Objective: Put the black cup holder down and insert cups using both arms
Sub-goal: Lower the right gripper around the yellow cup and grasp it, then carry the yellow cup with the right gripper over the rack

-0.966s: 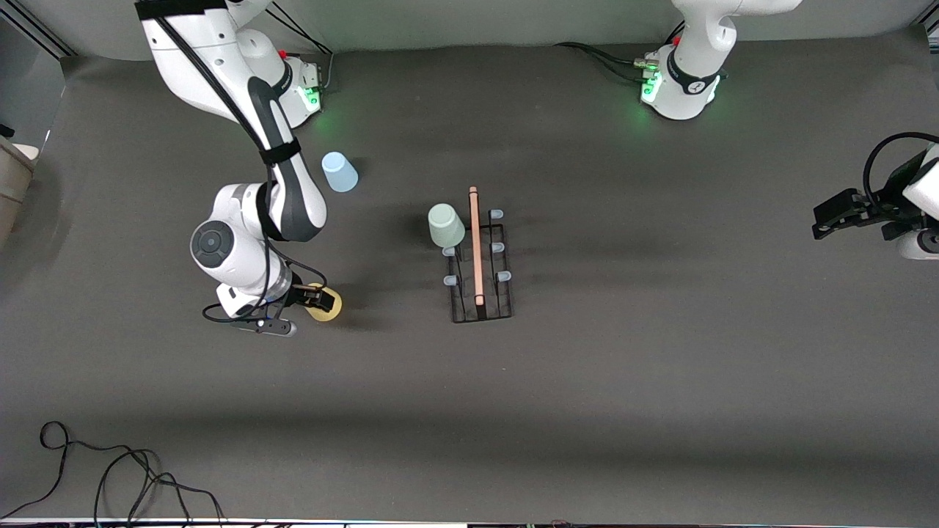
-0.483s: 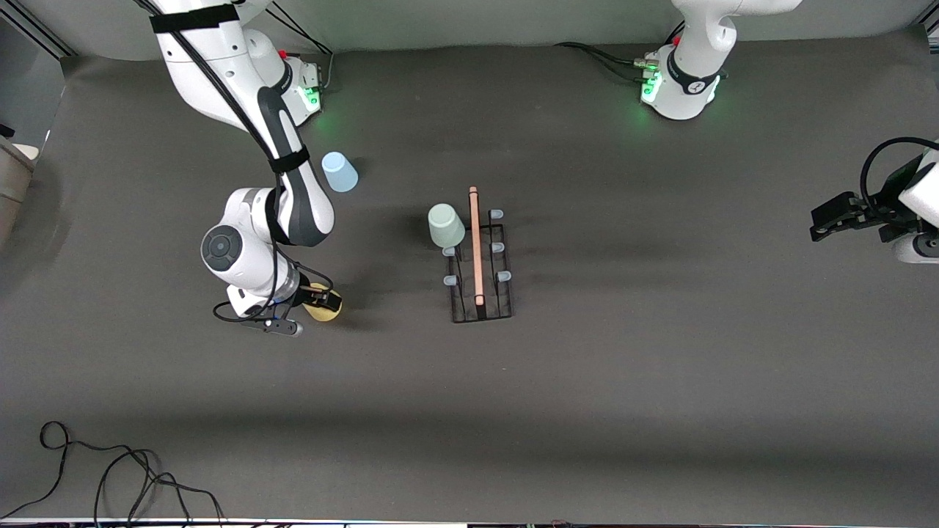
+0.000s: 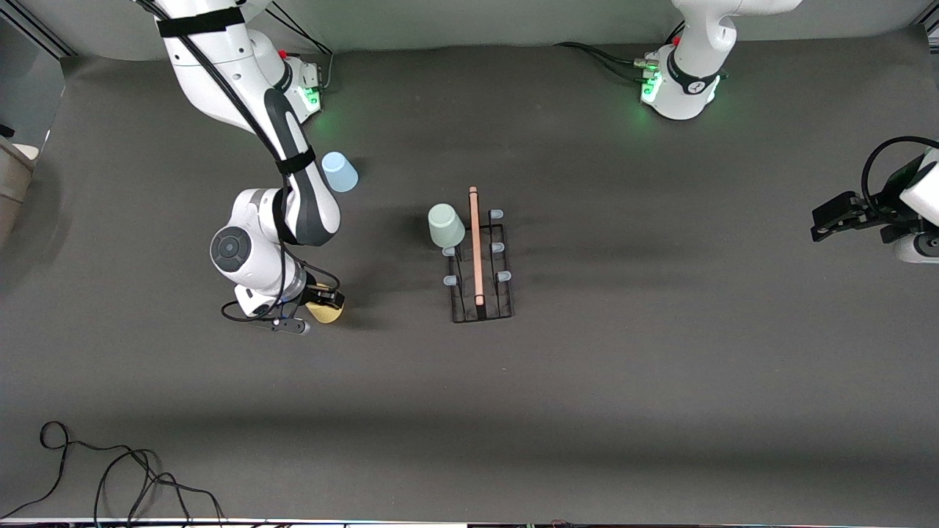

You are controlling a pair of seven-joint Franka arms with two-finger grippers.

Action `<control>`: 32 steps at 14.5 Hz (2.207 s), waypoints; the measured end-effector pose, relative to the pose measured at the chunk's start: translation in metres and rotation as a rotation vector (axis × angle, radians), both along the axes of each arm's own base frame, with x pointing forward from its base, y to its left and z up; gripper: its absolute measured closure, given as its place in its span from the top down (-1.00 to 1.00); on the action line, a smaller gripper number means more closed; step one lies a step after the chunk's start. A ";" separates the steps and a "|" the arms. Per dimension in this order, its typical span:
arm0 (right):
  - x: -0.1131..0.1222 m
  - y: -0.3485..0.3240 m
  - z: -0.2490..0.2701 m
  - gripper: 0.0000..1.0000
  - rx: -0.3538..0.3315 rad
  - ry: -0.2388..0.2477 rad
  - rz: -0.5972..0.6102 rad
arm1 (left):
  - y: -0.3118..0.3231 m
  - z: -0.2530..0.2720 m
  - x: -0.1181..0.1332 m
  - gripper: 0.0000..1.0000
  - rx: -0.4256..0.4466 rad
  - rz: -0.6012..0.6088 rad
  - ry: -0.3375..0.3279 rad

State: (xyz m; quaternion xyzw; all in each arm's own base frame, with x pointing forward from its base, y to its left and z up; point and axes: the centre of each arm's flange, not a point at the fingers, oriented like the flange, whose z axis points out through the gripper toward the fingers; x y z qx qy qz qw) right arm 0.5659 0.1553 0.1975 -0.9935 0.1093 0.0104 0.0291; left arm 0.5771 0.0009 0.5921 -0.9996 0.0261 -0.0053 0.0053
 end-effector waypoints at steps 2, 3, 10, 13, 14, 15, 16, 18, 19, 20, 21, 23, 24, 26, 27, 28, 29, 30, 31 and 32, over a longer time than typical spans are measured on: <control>0.003 0.006 0.014 0.44 0.028 -0.002 -0.008 | -0.001 0.002 0.000 1.00 0.000 -0.005 -0.003; 0.004 0.009 0.025 0.44 0.047 -0.001 -0.020 | -0.001 0.003 0.000 1.00 0.000 -0.007 -0.005; 0.021 0.082 0.134 0.44 0.184 -0.044 -0.174 | 0.001 0.003 0.001 1.00 -0.001 -0.005 -0.009; 0.018 0.137 0.157 0.44 0.211 -0.067 -0.218 | 0.001 0.006 0.001 1.00 -0.002 -0.004 -0.013; 0.016 0.156 0.159 0.44 0.213 -0.068 -0.233 | 0.001 0.005 0.001 1.00 -0.002 -0.003 -0.012; 0.013 0.174 0.159 0.44 0.214 -0.068 -0.251 | 0.002 0.003 0.002 1.00 -0.002 -0.001 -0.009; 0.010 0.192 0.159 0.44 0.214 -0.069 -0.270 | 0.003 0.001 0.003 1.00 -0.001 0.001 -0.006; 0.006 0.222 0.155 0.44 0.210 -0.072 -0.292 | 0.003 0.003 0.005 1.00 -0.001 0.000 -0.011; 0.006 0.231 0.152 0.44 0.207 -0.074 -0.299 | 0.003 0.006 0.005 1.00 -0.001 0.000 -0.015; 0.007 0.237 0.150 0.44 0.204 -0.077 -0.304 | 0.003 0.008 0.005 1.00 -0.001 0.000 -0.016; 0.007 0.241 0.147 0.44 0.201 -0.078 -0.311 | 0.003 0.009 0.004 1.00 -0.002 0.000 -0.016; 0.006 0.250 0.142 0.44 0.195 -0.077 -0.316 | 0.003 0.013 0.004 1.00 -0.002 0.001 -0.020; 0.004 0.254 0.141 0.44 0.192 -0.077 -0.316 | 0.003 0.014 0.004 1.00 -0.002 0.001 -0.022; 0.000 0.263 0.134 0.44 0.183 -0.072 -0.314 | 0.003 0.016 0.005 1.00 -0.002 0.002 -0.026; -0.002 0.266 0.126 0.44 0.173 -0.067 -0.312 | 0.004 0.017 0.005 1.00 -0.002 0.003 -0.028; -0.004 0.267 0.118 0.44 0.161 -0.062 -0.309 | 0.004 0.018 0.005 1.00 -0.002 0.003 -0.029; -0.006 0.269 0.110 0.44 0.150 -0.057 -0.306 | 0.004 0.018 0.005 1.00 -0.002 0.003 -0.029; -0.007 0.271 0.106 0.44 0.144 -0.055 -0.303 | 0.004 0.018 0.005 1.00 -0.002 0.003 -0.029; -0.008 0.273 0.104 0.44 0.142 -0.055 -0.301 | 0.004 0.018 0.005 1.00 -0.001 0.003 -0.028; -0.008 0.274 0.104 0.44 0.143 -0.056 -0.300 | 0.005 0.018 0.005 1.00 -0.001 0.004 -0.028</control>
